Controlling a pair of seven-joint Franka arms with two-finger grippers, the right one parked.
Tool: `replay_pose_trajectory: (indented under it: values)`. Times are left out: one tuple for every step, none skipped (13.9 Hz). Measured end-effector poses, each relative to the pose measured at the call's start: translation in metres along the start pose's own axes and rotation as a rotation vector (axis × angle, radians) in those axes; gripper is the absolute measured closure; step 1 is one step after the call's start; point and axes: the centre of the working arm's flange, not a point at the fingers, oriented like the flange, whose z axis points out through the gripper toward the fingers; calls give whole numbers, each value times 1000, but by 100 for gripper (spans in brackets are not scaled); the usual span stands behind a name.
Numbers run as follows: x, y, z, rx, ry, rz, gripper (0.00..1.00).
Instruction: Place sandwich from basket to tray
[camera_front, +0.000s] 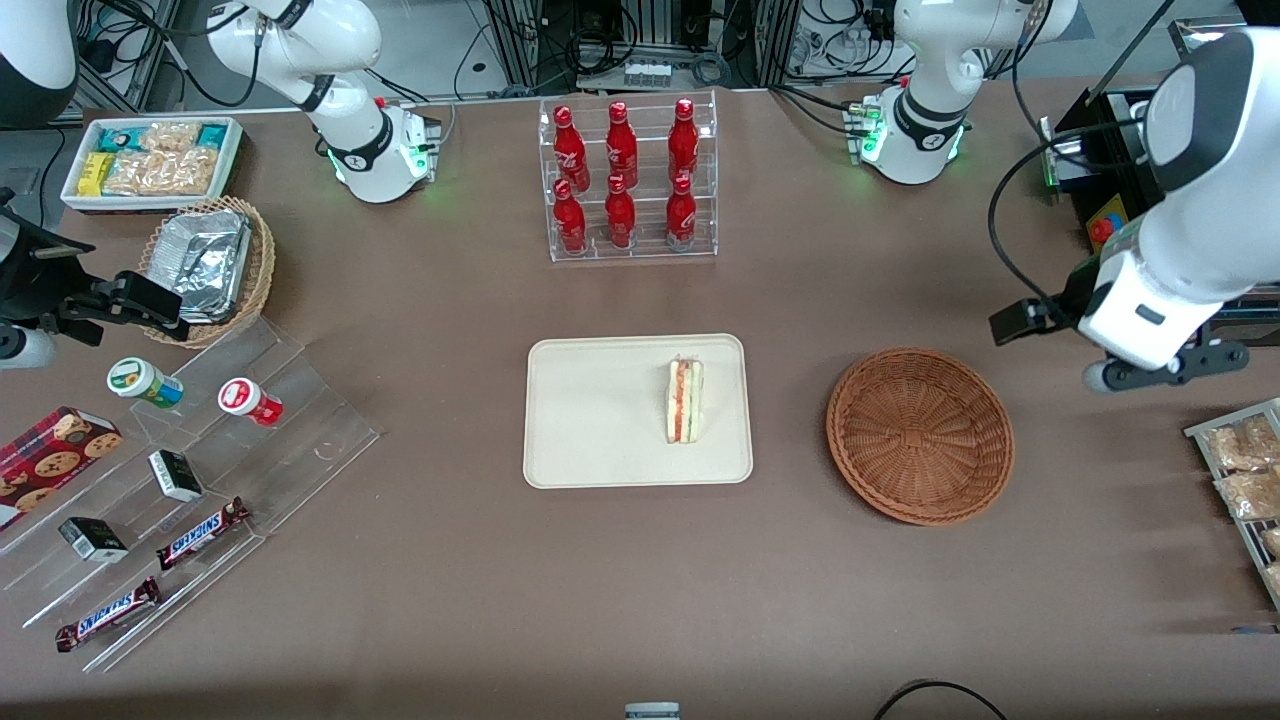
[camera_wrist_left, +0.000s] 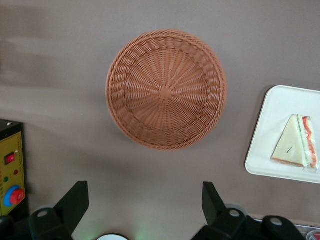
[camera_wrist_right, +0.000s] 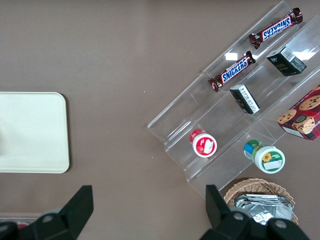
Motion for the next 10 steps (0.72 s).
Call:
replay_pose_trajectory:
  values:
    - [-6, -6, -3, 1, 3, -7, 0]
    - [-12, -12, -7, 0, 6, -16, 0]
    - [-15, -19, -10, 0, 7, -27, 0]
    - [-17, -25, -13, -1, 8, -36, 0]
    - [-18, -28, -14, -2, 8, -40, 0]
    - [-18, -30, -13, -2, 7, -42, 0]
    - [-18, -31, -12, -2, 5, -43, 0]
    - [-18, -32, -11, -2, 3, -42, 0]
    - [-18, -33, -12, -4, 3, -39, 0]
    - [-19, -35, -14, -5, 4, -34, 0]
